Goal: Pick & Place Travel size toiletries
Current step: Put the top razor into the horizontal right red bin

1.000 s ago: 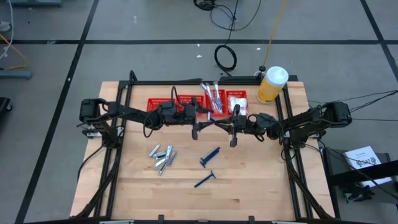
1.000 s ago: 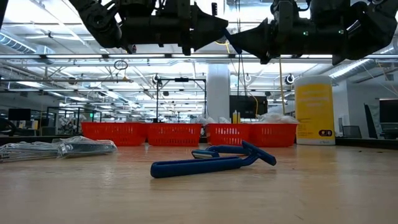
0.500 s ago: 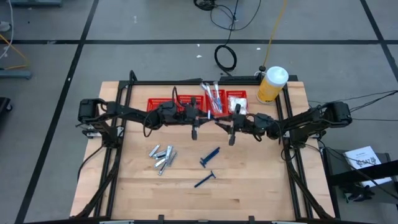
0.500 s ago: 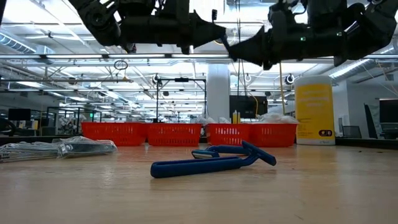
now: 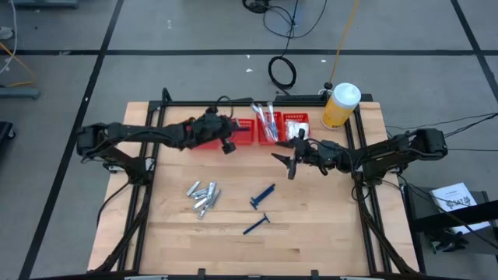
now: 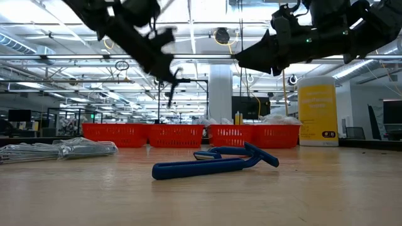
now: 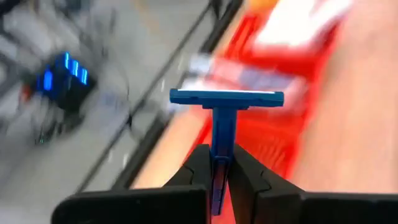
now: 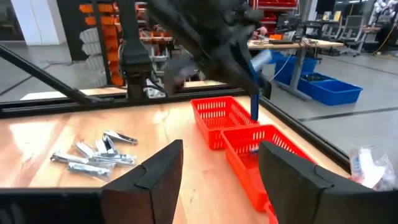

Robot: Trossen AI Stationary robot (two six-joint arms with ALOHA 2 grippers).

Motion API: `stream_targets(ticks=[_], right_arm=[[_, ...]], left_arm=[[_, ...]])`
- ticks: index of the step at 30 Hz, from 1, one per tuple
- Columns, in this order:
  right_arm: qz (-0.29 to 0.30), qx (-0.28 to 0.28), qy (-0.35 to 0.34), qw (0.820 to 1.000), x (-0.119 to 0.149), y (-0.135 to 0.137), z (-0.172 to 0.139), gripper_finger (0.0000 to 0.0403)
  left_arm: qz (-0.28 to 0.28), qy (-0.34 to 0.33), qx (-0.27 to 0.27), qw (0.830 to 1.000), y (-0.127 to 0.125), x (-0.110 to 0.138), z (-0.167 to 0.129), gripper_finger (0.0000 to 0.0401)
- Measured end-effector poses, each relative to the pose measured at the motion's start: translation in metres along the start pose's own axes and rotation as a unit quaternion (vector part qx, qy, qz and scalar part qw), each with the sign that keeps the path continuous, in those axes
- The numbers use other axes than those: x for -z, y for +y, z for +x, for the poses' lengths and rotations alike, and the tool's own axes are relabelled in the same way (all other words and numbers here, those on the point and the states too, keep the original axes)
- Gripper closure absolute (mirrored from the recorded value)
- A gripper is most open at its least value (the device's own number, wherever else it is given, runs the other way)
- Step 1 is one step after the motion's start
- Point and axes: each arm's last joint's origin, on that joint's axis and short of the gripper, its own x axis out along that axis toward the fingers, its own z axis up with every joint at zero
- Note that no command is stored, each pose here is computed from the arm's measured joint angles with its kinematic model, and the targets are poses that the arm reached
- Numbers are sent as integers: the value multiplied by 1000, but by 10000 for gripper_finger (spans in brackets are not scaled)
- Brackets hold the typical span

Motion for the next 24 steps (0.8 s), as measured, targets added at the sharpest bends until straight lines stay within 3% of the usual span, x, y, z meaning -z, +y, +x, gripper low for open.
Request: stream_targets(ticks=[3, 8, 20, 24], right_arm=[[1, 2, -2, 1000, -1, -1, 0, 209], [3, 3, 0, 1000, 0, -2, 0, 218], [9, 3, 11, 1000, 2, -2, 0, 209], [9, 3, 11, 1000, 2, -2, 0, 204]], left_arm=[[-17, 59, -11, 998, 7, 17, 16, 386], [-4, 86, -9, 996, 3, 28, 31, 363], [-7, 89, -7, 996, -1, 31, 37, 354], [-20, 95, 0, 995, -4, 32, 36, 316]])
